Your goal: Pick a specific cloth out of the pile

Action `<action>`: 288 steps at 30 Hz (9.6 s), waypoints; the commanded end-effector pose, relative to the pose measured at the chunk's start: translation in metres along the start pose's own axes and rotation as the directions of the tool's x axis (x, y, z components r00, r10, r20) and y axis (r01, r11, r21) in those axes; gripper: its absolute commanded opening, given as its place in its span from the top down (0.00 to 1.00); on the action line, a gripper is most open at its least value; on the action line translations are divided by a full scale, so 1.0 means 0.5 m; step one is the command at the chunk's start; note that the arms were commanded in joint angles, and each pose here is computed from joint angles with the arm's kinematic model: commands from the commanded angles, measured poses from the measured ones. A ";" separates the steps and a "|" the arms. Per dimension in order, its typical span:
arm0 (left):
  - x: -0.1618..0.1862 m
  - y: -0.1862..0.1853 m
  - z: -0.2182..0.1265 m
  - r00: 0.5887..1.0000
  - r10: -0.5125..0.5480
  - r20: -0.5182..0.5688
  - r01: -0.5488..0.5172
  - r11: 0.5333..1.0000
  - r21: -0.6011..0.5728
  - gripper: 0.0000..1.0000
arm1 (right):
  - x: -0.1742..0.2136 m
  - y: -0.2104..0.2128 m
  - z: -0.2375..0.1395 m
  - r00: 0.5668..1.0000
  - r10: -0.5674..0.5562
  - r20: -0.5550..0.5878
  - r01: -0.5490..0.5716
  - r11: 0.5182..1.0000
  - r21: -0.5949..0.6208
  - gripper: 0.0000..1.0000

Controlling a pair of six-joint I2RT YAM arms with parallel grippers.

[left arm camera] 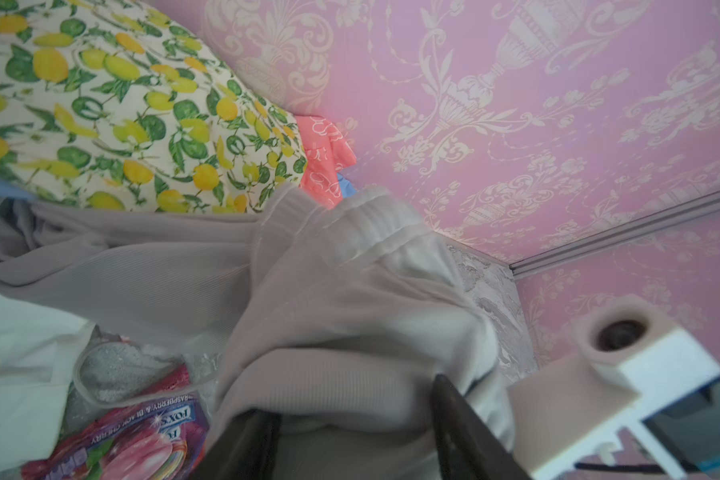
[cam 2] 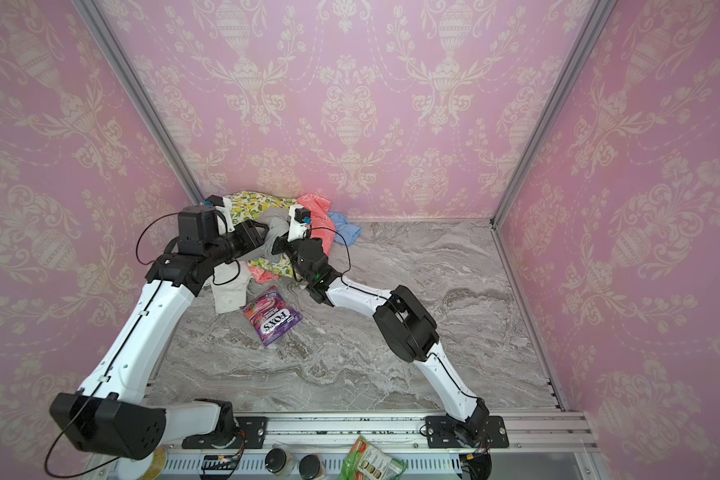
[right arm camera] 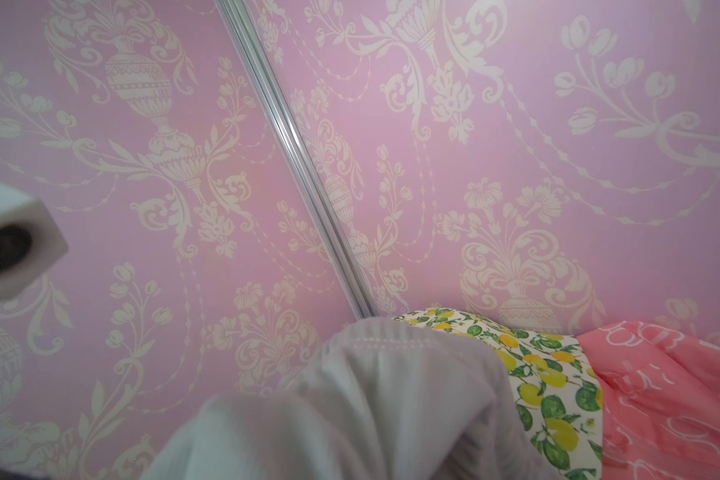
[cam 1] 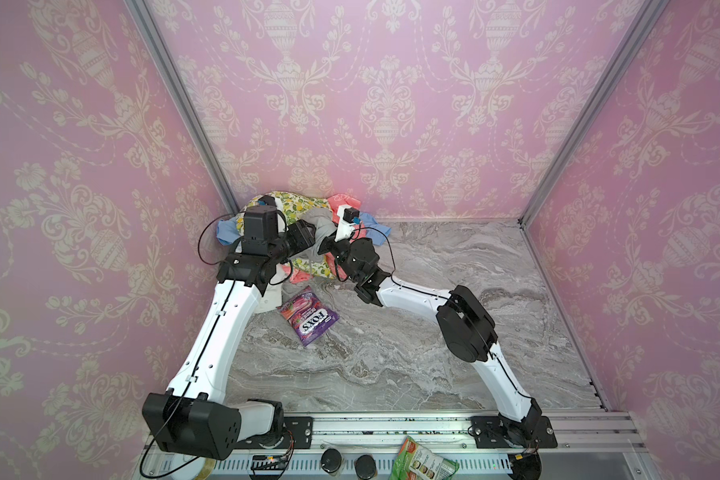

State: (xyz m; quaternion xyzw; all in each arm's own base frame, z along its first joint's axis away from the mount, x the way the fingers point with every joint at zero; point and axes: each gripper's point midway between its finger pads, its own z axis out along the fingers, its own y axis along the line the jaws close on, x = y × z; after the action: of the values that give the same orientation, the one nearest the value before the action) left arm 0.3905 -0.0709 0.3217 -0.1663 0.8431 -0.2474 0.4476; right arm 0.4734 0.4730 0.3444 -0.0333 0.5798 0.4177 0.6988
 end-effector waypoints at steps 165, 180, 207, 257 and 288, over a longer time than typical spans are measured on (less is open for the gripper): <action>-0.086 -0.036 0.251 0.446 0.838 0.316 -0.800 0.531 -0.278 0.33 | -0.578 0.044 -0.125 0.999 0.015 -0.052 -0.022 0.991 -0.133 1.00; -0.280 -0.127 0.089 0.518 0.763 0.386 -0.721 0.633 -0.283 1.00 | -0.466 -0.033 -0.140 0.988 0.040 -0.152 -0.049 0.997 -0.058 1.00; -0.321 -0.453 -0.179 0.529 0.665 0.527 -0.787 0.617 0.012 1.00 | -0.248 -0.006 -0.023 0.919 0.171 -0.354 -0.218 0.971 -0.098 1.00; 0.473 -0.739 0.298 0.731 0.664 0.157 -0.599 0.514 0.614 1.00 | -0.352 -0.507 -0.719 0.907 0.093 -0.410 0.248 0.669 0.701 1.00; 0.735 -0.514 0.464 0.679 0.686 -0.262 -0.446 0.668 0.595 0.41 | -0.112 -0.690 -0.812 0.753 0.446 -0.483 0.205 0.539 0.817 0.92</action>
State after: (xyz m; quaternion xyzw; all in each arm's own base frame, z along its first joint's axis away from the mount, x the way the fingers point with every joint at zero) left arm 0.4109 -0.5364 0.1006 0.2832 0.8361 -0.3240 0.3402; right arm 0.3673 0.0006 0.1093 0.1997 0.9114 0.0872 0.3490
